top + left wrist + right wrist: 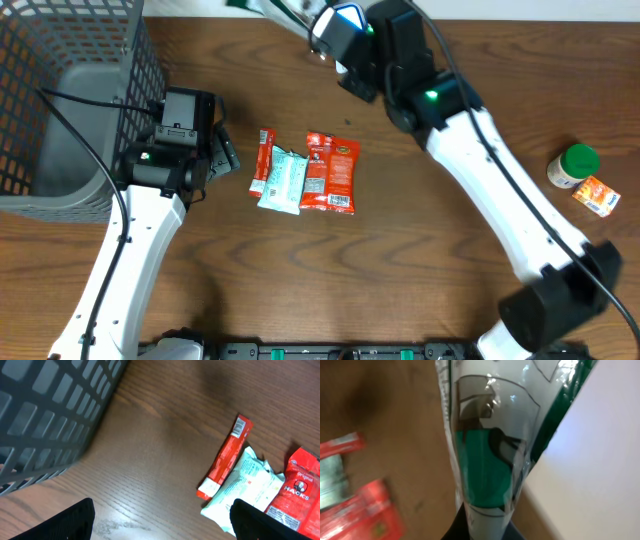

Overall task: Scan the item barcode
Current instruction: 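Carry the glove packet right and lay it down near the jar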

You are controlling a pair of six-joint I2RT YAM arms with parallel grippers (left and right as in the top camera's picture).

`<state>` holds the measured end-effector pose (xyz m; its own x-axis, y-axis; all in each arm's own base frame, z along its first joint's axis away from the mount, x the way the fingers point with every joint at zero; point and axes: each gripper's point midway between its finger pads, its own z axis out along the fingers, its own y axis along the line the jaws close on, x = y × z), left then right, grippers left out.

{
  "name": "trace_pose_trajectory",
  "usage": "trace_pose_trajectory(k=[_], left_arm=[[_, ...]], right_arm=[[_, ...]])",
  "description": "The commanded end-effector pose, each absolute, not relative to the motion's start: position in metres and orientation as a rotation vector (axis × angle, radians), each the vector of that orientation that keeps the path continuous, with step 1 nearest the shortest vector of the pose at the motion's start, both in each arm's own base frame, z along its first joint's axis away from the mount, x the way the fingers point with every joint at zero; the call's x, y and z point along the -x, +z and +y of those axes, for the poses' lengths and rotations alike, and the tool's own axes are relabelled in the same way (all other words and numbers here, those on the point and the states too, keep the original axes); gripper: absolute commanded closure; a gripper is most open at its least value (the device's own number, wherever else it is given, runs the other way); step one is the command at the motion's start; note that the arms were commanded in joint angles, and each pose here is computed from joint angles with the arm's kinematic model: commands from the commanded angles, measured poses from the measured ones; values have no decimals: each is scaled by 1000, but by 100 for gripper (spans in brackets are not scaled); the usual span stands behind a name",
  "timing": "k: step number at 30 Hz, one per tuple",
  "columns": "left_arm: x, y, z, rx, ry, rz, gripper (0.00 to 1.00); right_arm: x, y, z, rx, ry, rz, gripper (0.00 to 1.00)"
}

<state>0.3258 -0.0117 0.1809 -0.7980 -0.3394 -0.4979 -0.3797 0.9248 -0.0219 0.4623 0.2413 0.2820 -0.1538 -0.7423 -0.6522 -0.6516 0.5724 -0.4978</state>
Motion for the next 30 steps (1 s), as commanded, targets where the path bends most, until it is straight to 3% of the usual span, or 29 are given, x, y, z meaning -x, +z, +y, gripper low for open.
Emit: trace_pose_trajectory(k=[1, 12, 30], left_arm=[[-325, 179, -7, 502, 145, 2579, 13], [-325, 179, -7, 502, 145, 2579, 13], [-325, 179, -7, 502, 145, 2579, 13]], right_arm=[[-425, 299, 219, 934, 10, 2043, 99], [-363, 218, 167, 826, 27, 2525, 99], [-351, 77, 19, 253, -68, 2851, 97]])
